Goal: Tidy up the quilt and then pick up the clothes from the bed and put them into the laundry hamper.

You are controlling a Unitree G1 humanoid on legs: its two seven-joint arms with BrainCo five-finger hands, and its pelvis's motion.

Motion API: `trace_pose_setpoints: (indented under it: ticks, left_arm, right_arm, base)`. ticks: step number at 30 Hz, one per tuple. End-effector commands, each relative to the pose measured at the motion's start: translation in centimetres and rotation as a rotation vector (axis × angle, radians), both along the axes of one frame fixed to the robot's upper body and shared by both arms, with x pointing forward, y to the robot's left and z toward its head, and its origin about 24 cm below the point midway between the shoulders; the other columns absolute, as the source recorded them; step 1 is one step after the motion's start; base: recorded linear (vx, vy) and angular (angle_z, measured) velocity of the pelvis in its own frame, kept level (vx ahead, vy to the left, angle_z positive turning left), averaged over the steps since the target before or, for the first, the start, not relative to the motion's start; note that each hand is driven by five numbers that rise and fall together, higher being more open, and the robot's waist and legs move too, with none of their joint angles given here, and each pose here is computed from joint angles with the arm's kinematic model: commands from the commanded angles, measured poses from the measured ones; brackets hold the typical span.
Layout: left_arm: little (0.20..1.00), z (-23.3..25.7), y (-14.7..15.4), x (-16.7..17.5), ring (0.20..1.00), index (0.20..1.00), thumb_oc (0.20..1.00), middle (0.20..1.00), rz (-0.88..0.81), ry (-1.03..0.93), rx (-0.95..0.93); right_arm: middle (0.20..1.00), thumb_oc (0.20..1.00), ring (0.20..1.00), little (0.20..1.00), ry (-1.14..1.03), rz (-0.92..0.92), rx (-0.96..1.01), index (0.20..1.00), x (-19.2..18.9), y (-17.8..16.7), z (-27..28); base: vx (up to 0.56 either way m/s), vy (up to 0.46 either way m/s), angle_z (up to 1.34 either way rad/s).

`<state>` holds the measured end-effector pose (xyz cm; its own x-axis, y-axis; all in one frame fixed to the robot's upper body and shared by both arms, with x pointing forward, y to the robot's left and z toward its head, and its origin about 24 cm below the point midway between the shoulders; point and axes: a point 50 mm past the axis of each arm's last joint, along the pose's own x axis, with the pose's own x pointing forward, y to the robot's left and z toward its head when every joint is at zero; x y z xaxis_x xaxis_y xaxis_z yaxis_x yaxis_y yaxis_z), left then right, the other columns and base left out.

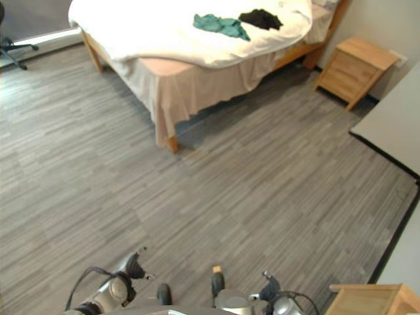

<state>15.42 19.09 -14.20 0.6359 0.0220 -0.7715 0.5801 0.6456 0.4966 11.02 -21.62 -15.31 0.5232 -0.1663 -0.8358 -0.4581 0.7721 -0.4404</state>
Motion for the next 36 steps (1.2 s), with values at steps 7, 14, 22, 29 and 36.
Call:
trace_pose_setpoints:
  ticks: [7, 14, 22, 29, 36]
  left_arm:
    - [1.0, -0.4, -1.1, 0.0, 1.0, 1.0, 1.0, 1.0, -0.032, 0.021, 0.001]
    - [1.0, -0.4, 1.8, -0.7, 1.0, 1.0, 1.0, 1.0, 0.025, 0.039, 0.075]
    - [1.0, 1.3, 2.8, 2.0, 1.0, 1.0, 1.0, 1.0, 0.013, -0.08, 0.108]
    - [1.0, 3.1, 0.8, 5.0, 1.0, 1.0, 1.0, 1.0, -0.107, -0.2, 0.071]
    - [1.0, 4.4, -0.2, 5.5, 1.0, 1.0, 1.0, 1.0, -0.124, -0.282, -0.01]
  right_arm:
    - [1.0, 1.0, 1.0, 1.0, -0.054, 0.086, 0.044, 1.0, 2.1, 2.0, 0.4]
    - [1.0, 1.0, 1.0, 1.0, -0.238, 0.125, 0.058, 1.0, 6.9, 2.4, 3.0]
    - [1.0, 1.0, 1.0, 1.0, -0.314, 0.033, 0.06, 1.0, 7.5, 1.6, 3.9]
    - [1.0, 1.0, 1.0, 1.0, -0.136, -0.101, 0.031, 1.0, 2.4, -0.4, 1.5]
    - [1.0, 1.0, 1.0, 1.0, -0.154, -0.045, -0.011, 1.0, 2.3, -1.9, 2.1]
  base:
    - [0.06, 0.05, 0.1]
    - [-0.01, 0.07, 0.01]
    - [0.19, 0.0, -0.26]
    - [0.49, -0.17, 0.17]
    - [0.48, -0.356, -0.05]
